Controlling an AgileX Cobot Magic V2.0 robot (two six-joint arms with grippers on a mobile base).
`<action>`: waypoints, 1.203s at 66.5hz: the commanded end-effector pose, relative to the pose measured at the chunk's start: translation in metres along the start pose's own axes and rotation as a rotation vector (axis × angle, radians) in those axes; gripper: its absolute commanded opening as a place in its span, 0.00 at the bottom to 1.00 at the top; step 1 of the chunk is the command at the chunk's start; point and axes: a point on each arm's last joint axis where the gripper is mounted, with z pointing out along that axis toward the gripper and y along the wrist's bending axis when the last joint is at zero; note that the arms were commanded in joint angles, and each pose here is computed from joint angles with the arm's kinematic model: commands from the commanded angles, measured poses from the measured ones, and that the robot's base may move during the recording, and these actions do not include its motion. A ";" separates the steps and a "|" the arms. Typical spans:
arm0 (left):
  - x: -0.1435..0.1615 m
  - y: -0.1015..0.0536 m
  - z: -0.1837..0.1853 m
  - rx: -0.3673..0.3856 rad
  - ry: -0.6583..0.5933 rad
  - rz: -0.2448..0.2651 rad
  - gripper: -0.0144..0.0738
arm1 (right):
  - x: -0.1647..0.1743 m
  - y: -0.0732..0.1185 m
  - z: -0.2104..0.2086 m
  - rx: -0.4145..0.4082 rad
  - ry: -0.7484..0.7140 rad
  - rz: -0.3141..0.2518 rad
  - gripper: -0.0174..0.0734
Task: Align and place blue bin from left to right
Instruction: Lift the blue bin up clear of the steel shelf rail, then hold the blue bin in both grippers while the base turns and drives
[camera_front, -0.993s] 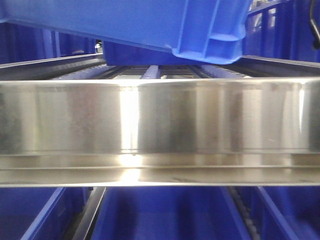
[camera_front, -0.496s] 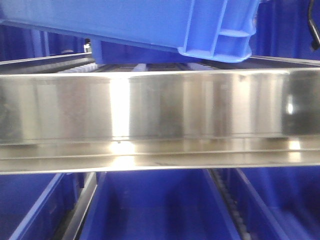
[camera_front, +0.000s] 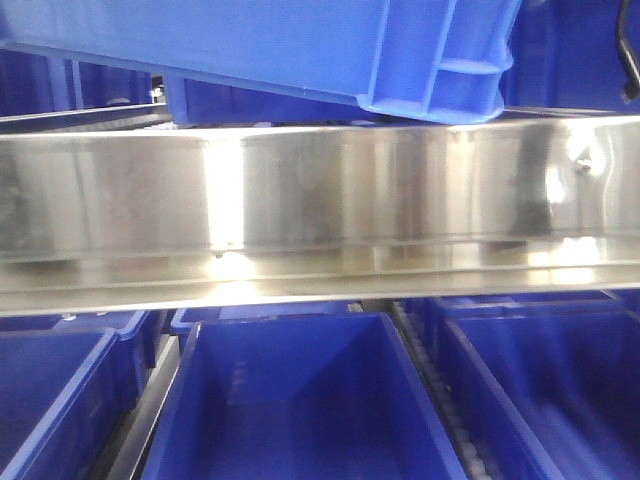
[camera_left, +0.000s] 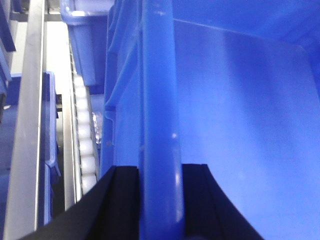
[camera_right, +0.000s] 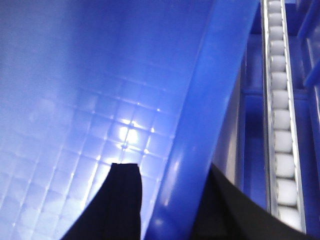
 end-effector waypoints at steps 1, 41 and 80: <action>-0.026 -0.005 -0.022 0.057 -0.279 -0.011 0.04 | -0.005 0.002 -0.014 -0.010 -0.077 -0.037 0.02; -0.026 -0.005 -0.022 0.057 -0.279 -0.011 0.04 | -0.005 0.002 -0.014 -0.010 -0.077 -0.037 0.02; -0.026 -0.005 -0.022 0.057 -0.279 -0.011 0.04 | -0.005 0.002 -0.014 -0.010 -0.077 -0.037 0.02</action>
